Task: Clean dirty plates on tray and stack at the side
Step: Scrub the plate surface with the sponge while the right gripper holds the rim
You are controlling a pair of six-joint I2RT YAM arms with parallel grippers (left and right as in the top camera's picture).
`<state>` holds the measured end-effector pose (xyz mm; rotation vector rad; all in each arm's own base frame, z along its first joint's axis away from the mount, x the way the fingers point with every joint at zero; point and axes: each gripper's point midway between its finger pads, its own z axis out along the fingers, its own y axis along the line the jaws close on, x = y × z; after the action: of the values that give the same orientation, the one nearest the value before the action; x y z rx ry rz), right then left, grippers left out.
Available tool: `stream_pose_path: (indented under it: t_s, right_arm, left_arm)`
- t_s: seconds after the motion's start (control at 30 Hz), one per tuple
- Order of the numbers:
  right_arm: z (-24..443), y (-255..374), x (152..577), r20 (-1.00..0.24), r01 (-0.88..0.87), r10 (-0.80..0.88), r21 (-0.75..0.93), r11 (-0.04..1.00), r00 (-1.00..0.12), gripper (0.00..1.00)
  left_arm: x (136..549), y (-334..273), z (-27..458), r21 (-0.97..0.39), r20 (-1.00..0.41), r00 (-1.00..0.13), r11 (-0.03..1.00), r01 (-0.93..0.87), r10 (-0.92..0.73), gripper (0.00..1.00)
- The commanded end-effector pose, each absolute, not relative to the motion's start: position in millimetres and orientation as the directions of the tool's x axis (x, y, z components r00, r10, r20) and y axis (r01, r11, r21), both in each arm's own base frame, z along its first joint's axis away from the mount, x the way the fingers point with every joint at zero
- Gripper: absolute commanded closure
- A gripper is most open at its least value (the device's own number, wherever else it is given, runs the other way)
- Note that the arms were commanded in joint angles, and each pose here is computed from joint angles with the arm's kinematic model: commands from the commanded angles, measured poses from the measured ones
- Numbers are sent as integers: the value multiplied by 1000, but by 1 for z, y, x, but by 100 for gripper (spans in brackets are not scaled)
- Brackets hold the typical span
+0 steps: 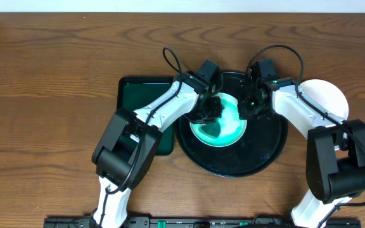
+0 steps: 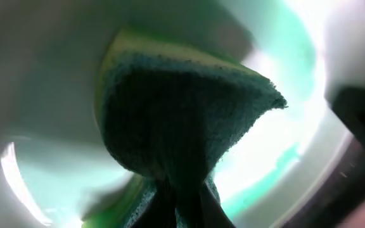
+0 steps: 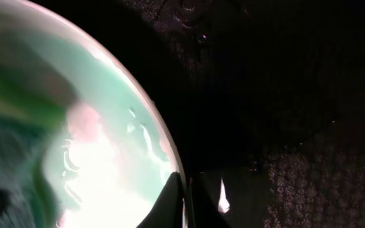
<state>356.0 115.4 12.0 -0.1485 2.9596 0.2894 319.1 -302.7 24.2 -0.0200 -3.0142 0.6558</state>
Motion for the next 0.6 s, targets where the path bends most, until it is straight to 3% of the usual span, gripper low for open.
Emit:
stream_pose_path:
  t_s: [0.0, 0.2, 0.43, 0.57]
  right_arm:
    - [16, 125, 352, -174, -132, -96, 213, 968, -980, 99]
    - [16, 125, 352, -174, -132, -96, 213, 968, -980, 99]
    - [16, 125, 352, -174, -132, -96, 213, 968, -980, 99]
    - [16, 125, 352, -174, -132, -96, 213, 968, -980, 99]
  left_arm:
    - [291, -329, 31, -522, 143, -985, 853, 7, 96, 93]
    - [309, -331, 77, -550, -18, -997, 832, 78, 81, 93]
    - [340, -288, 111, -359, -254, -967, 930, 78, -16, 93]
    - [345, -267, 102, -250, -278, -960, 967, 42, -30, 92]
